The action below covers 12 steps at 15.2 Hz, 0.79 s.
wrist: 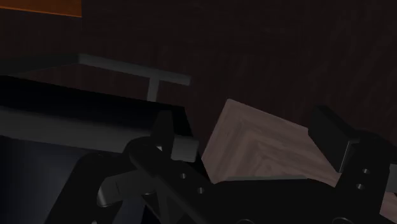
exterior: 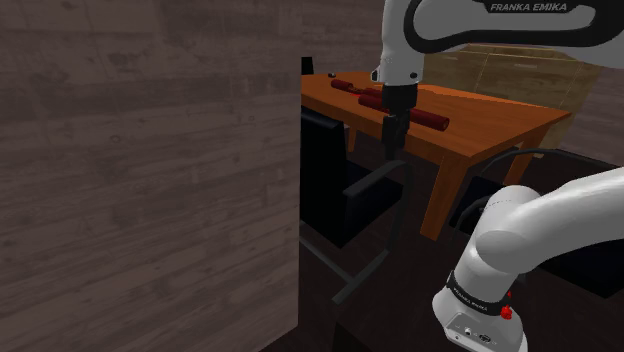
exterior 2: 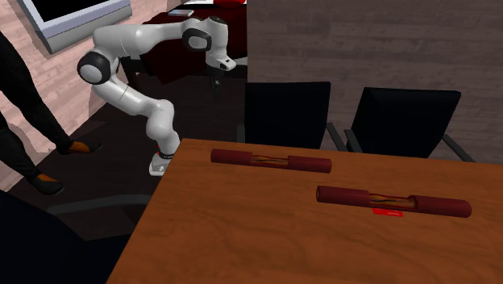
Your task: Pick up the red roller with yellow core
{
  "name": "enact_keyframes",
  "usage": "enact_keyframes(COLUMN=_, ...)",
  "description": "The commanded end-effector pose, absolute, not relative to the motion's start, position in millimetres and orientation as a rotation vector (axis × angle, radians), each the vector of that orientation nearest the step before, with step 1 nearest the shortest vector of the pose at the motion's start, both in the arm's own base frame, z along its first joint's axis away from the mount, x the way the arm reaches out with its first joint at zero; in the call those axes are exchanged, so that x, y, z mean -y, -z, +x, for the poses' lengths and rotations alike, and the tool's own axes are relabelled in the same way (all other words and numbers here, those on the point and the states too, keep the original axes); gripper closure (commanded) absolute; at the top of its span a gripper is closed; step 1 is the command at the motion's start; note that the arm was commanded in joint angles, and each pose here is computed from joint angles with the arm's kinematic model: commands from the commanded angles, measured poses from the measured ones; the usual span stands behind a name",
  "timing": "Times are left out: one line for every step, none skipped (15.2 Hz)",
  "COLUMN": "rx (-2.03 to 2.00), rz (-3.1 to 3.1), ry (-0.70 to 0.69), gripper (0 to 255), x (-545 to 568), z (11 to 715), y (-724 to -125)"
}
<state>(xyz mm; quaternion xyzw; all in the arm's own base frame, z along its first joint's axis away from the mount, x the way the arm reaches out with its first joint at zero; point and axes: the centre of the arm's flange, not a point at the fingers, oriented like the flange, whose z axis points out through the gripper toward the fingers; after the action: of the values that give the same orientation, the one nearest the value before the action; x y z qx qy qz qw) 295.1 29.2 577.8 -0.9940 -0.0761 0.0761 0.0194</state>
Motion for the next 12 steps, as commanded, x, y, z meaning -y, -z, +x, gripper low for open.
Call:
enact_keyframes(rx=0.236, rz=-3.085, ry=-0.236, gripper=0, x=-29.2, z=295.1, y=-577.8)
enact_keyframes(rx=0.223, rz=-3.091, ry=-0.232, gripper=0, x=-18.6, z=301.5, y=-577.1)
enact_keyframes(rx=0.209, rz=-3.097, ry=-0.228, gripper=0, x=-7.9, z=307.8, y=-576.4)
enact_keyframes(rx=0.196, rz=-3.103, ry=-0.225, gripper=0, x=2.8, z=314.0, y=-575.8)
enact_keyframes(rx=0.182, rz=-3.109, ry=-0.221, gripper=0, x=13.6, z=320.2, y=-575.3)
enact_keyframes(rx=0.168, rz=-3.115, ry=-0.217, gripper=0, x=24.4, z=326.2, y=-574.9)
enact_keyframes(rx=0.154, rz=-3.121, ry=-0.213, gripper=0, x=35.3, z=332.2, y=-574.6)
enact_keyframes(rx=0.141, rz=-3.127, ry=-0.209, gripper=0, x=46.2, z=338.0, y=-574.3)
enact_keyframes(rx=0.127, rz=-3.133, ry=-0.205, gripper=0, x=57.2, z=343.8, y=-574.1)
enact_keyframes(rx=0.113, rz=-3.139, ry=-0.201, gripper=0, x=68.2, z=349.4, y=-574.0)
enact_keyframes(rx=0.099, rz=-3.144, ry=-0.197, gripper=0, x=79.3, z=355.0, y=-573.9)
enact_keyframes(rx=0.085, rz=-3.15, ry=-0.193, gripper=0, x=90.5, z=360.5, y=-574.0)
